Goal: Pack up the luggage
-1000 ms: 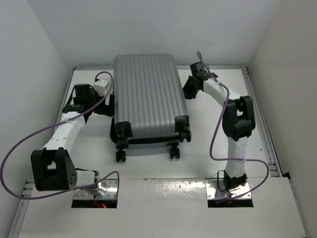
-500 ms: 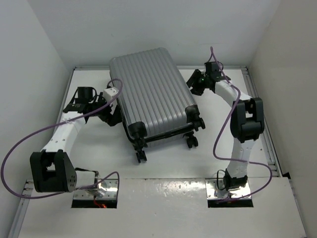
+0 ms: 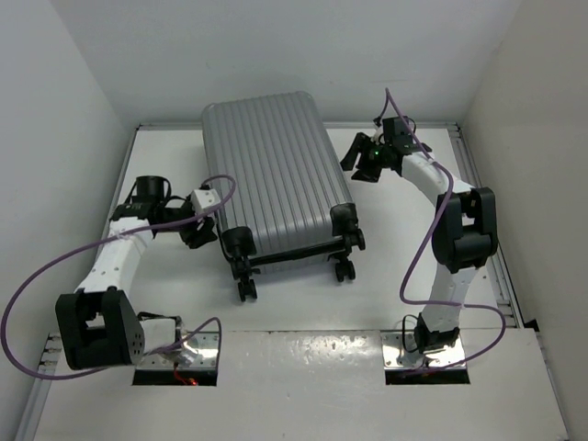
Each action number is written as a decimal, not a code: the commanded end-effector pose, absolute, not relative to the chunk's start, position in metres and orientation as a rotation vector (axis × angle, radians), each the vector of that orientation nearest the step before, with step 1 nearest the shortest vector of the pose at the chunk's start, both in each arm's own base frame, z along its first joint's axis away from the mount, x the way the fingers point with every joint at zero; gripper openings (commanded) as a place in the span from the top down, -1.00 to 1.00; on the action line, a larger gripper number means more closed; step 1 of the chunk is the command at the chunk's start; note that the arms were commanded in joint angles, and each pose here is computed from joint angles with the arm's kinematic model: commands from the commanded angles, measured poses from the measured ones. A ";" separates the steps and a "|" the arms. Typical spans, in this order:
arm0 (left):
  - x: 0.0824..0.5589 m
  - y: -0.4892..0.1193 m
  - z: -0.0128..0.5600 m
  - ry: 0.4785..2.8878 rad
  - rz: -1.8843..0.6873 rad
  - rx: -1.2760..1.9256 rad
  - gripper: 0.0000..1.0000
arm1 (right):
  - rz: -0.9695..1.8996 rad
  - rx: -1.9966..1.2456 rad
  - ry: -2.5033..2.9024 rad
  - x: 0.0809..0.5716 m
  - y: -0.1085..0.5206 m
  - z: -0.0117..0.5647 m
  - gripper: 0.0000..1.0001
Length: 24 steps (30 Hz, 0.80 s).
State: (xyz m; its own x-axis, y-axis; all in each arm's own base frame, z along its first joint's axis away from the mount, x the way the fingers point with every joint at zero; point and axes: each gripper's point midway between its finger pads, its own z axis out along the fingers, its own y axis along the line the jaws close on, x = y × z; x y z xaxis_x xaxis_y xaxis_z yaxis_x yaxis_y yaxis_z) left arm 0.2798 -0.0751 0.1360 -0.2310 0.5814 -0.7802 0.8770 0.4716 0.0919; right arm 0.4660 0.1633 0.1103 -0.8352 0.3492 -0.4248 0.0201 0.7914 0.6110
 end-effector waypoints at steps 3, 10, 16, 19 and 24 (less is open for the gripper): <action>0.302 -0.049 0.141 1.832 -0.473 1.250 -0.12 | 1.041 0.086 2.484 0.434 0.205 0.126 -0.25; 0.314 -0.025 0.141 1.814 -0.513 1.251 -0.28 | 1.059 0.059 2.501 0.429 0.205 0.120 -0.25; 0.315 -0.020 0.135 1.743 -0.447 1.352 -0.39 | 1.066 0.055 2.512 0.427 0.206 0.116 -0.28; 0.316 -0.021 0.134 1.695 -0.437 1.395 -0.49 | 1.077 0.037 2.514 0.426 0.207 0.116 -0.28; 0.328 -0.011 0.135 1.666 -0.442 1.365 -0.59 | 1.102 -0.004 2.527 0.421 0.210 0.115 -0.30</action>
State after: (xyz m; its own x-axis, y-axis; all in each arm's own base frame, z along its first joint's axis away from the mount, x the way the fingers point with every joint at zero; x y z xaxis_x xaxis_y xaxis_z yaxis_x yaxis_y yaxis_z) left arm 0.3141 -0.0148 0.1229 -0.0652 0.6139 -0.7867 0.9161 0.3494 0.1967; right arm 0.4416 0.1827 0.1088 -0.8933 0.2382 -0.3811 -0.0771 0.7542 0.6521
